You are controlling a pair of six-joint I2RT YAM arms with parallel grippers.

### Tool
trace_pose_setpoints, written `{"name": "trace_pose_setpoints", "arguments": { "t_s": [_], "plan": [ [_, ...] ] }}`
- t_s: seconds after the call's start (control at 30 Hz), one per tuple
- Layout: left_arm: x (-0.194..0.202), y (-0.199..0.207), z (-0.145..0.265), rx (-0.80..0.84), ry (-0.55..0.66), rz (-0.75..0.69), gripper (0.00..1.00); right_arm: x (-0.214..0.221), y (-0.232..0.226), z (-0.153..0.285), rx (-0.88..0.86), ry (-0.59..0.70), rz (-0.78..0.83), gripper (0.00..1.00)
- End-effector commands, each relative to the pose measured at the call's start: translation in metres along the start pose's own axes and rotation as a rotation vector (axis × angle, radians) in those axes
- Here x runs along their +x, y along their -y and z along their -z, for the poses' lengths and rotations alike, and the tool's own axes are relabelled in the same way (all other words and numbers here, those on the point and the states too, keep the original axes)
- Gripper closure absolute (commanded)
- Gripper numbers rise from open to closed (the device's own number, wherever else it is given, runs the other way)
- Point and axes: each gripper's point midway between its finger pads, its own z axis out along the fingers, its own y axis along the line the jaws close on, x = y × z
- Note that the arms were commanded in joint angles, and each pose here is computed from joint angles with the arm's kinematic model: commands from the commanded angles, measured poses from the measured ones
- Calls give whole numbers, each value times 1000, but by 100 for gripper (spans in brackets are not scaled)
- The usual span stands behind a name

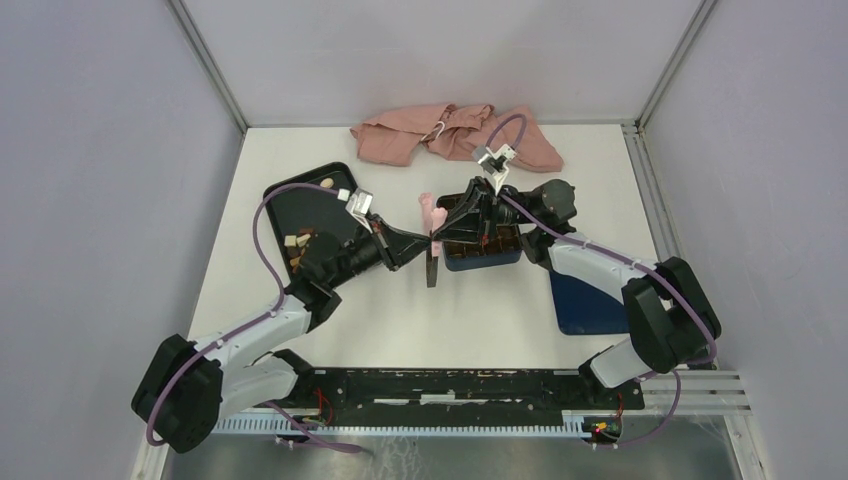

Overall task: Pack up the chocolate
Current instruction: Adjust the clamp.

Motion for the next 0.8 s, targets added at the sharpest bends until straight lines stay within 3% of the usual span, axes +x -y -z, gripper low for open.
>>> {"name": "trace_pose_setpoints", "arguments": {
  "t_s": [0.0,0.27,0.53,0.63,0.77],
  "plan": [
    [-17,-11,2,-21,73,52,98,-16,-26,-3,-73,11,95,99],
    [-9,-73,11,-188,68,251,98,-33,-74,1,-195,56,208,100],
    [-34,-16,-7,57,6,110,94,-13,-21,-4,-61,6,106,100],
    [-33,-8,-7,58,-40,73,78,-11,-14,-4,-48,-7,93,100],
    [-45,-32,19,-154,85,7,28,-24,-28,4,-84,1,144,100]
  ]
}}
